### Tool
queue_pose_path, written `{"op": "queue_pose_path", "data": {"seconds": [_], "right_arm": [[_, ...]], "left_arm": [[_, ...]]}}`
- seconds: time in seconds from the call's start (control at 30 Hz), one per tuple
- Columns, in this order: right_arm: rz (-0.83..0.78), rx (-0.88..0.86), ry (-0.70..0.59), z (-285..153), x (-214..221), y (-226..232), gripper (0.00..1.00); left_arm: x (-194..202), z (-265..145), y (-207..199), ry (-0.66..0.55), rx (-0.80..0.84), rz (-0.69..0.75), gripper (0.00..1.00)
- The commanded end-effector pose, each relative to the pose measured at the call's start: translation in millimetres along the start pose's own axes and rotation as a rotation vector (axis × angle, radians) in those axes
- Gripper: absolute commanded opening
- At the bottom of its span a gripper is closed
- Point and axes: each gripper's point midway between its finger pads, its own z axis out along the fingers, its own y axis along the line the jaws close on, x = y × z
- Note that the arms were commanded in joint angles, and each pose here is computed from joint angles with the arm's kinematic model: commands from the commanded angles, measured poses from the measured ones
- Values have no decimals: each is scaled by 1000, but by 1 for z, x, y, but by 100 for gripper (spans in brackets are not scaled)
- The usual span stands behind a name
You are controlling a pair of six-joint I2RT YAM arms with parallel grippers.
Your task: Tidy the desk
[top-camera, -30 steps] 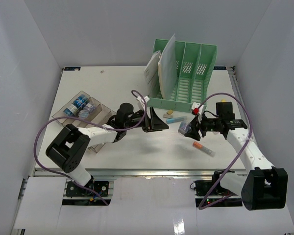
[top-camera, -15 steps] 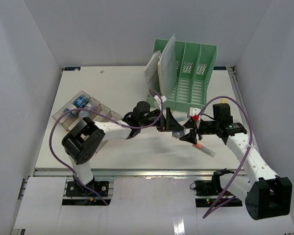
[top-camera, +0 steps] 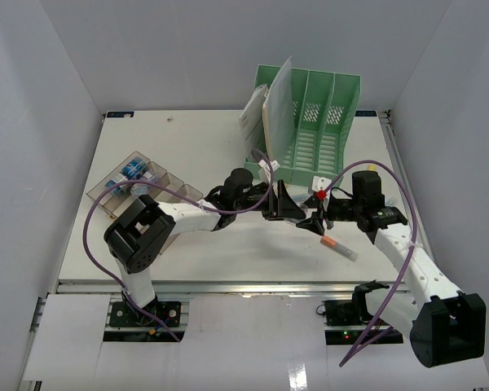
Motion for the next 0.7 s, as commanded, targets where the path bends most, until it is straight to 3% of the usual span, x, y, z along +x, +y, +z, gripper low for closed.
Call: {"op": "queue_pose_path", "data": {"seconds": [0.0, 0.17, 0.33, 0.5, 0.67], "right_arm": [[-81, 32, -35, 4, -16, -11, 49], [-91, 29, -33, 5, -16, -8, 82], [-112, 64, -25, -1, -22, -12, 96], [-156, 118, -31, -11, -35, -16, 97], [-170, 158, -38, -20, -42, -17, 96]], "left_arm": [[-5, 0, -11, -1, -6, 13, 65], [-16, -7, -2, -64, -107, 47, 55], [-31, -31, 15, -93, -285, 92, 52], [-50, -95, 42, -175, -502, 78, 50], [-73, -201, 61, -345, -727, 34, 49]]}}
